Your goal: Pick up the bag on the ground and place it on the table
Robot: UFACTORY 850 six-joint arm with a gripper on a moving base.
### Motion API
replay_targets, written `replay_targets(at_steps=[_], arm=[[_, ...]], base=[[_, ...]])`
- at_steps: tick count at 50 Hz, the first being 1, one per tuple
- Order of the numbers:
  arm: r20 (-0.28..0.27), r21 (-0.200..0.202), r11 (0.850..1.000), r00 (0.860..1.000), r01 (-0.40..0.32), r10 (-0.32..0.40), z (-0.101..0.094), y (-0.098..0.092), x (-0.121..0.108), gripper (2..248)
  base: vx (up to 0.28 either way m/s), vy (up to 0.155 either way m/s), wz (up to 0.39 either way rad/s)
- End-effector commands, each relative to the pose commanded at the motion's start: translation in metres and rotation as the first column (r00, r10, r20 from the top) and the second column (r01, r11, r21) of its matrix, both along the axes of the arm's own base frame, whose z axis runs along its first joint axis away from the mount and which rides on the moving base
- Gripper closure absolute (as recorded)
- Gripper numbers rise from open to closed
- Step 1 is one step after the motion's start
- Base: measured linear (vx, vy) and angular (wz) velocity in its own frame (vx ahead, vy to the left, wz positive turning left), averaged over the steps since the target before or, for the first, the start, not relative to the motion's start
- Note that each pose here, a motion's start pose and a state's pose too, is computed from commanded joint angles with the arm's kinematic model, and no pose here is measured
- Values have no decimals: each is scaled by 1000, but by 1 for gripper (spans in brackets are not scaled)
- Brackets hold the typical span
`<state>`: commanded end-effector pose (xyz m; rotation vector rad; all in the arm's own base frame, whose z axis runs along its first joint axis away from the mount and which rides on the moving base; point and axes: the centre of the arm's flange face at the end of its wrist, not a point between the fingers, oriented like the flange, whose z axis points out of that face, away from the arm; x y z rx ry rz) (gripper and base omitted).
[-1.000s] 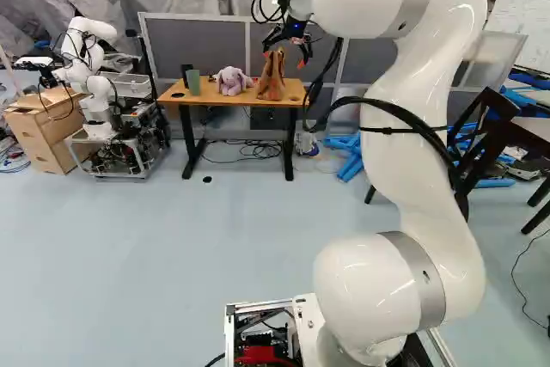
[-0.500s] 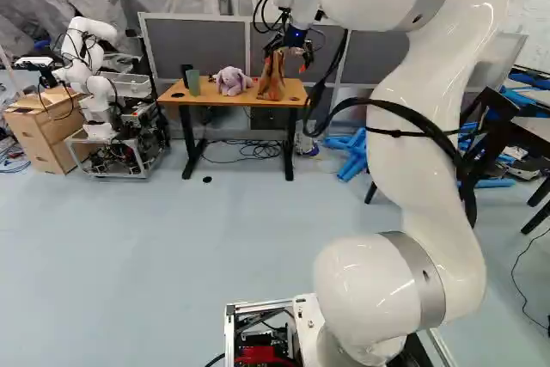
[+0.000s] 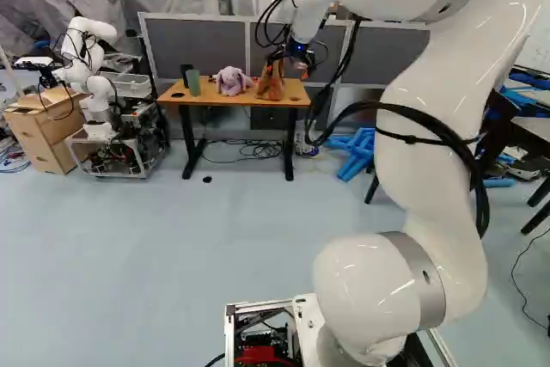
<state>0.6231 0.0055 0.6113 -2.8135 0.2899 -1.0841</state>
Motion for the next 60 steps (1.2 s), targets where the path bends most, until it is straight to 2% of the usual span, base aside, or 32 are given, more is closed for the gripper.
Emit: replay_targets(at_steps=[14,28,60], arm=[[62,-28,1000,998,-5,6,-29,-2,-30,3],[131,-61,998,991,-10,18,-64,-4,-70,3],[282,-133,991,957,-24,61,-143,-6,-177,3]], base=[[0,0,0],[0,0,0],[0,0,0]])
